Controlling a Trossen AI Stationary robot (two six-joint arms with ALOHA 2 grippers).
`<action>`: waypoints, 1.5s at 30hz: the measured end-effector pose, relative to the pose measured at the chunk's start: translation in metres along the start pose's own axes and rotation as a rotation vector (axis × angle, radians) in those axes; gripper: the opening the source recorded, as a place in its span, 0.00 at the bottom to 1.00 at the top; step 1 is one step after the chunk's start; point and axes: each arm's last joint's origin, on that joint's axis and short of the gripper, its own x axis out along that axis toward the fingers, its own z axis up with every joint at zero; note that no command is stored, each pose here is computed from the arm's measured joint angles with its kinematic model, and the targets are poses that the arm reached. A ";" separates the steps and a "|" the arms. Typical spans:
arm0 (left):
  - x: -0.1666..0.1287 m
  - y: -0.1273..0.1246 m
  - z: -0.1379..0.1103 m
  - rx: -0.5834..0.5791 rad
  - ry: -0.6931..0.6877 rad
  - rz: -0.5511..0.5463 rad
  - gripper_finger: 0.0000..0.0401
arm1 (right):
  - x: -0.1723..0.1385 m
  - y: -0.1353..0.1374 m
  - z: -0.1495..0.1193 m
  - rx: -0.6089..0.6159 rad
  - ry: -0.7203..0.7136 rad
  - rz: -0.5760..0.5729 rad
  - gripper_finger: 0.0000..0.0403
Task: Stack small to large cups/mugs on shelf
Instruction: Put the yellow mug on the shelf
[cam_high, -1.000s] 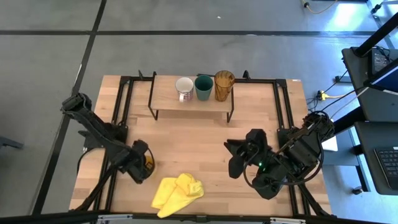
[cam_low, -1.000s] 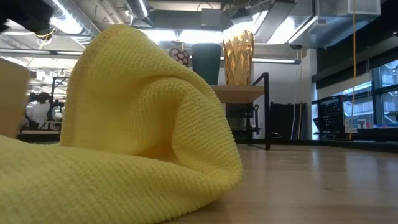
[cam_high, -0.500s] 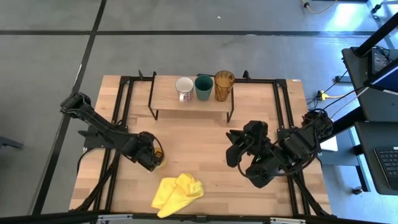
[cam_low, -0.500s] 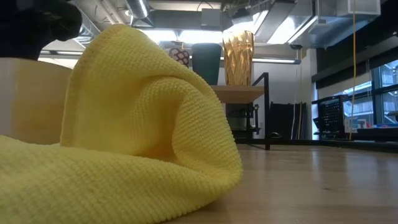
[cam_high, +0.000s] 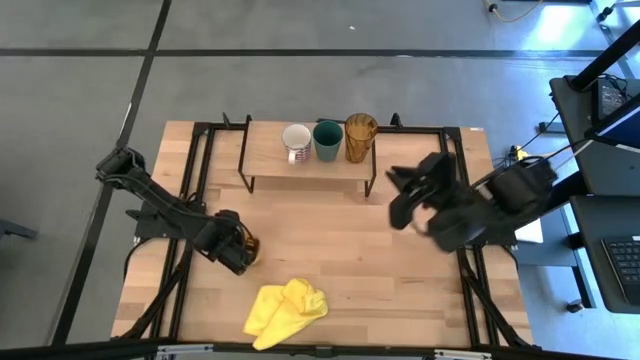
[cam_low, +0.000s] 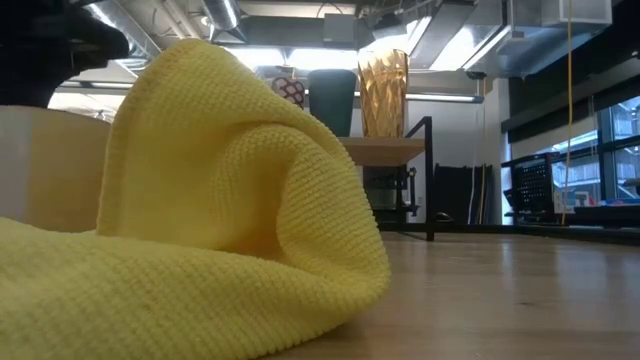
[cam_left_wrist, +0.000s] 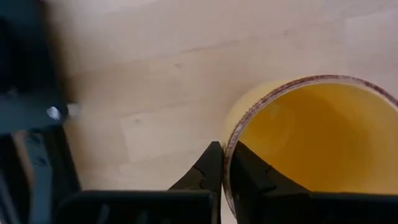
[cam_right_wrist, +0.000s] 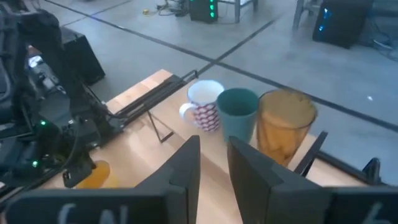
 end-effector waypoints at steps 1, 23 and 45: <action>0.002 0.001 -0.001 -0.016 0.007 -0.006 0.02 | -0.003 -0.007 0.005 -0.003 -0.005 0.007 0.21; -0.005 -0.006 0.001 -0.252 0.095 -0.032 0.02 | -0.051 -0.086 0.041 -0.104 0.075 0.253 0.21; -0.035 0.004 0.026 -0.120 0.007 0.021 0.02 | -0.054 -0.099 0.048 -0.106 0.015 0.215 0.21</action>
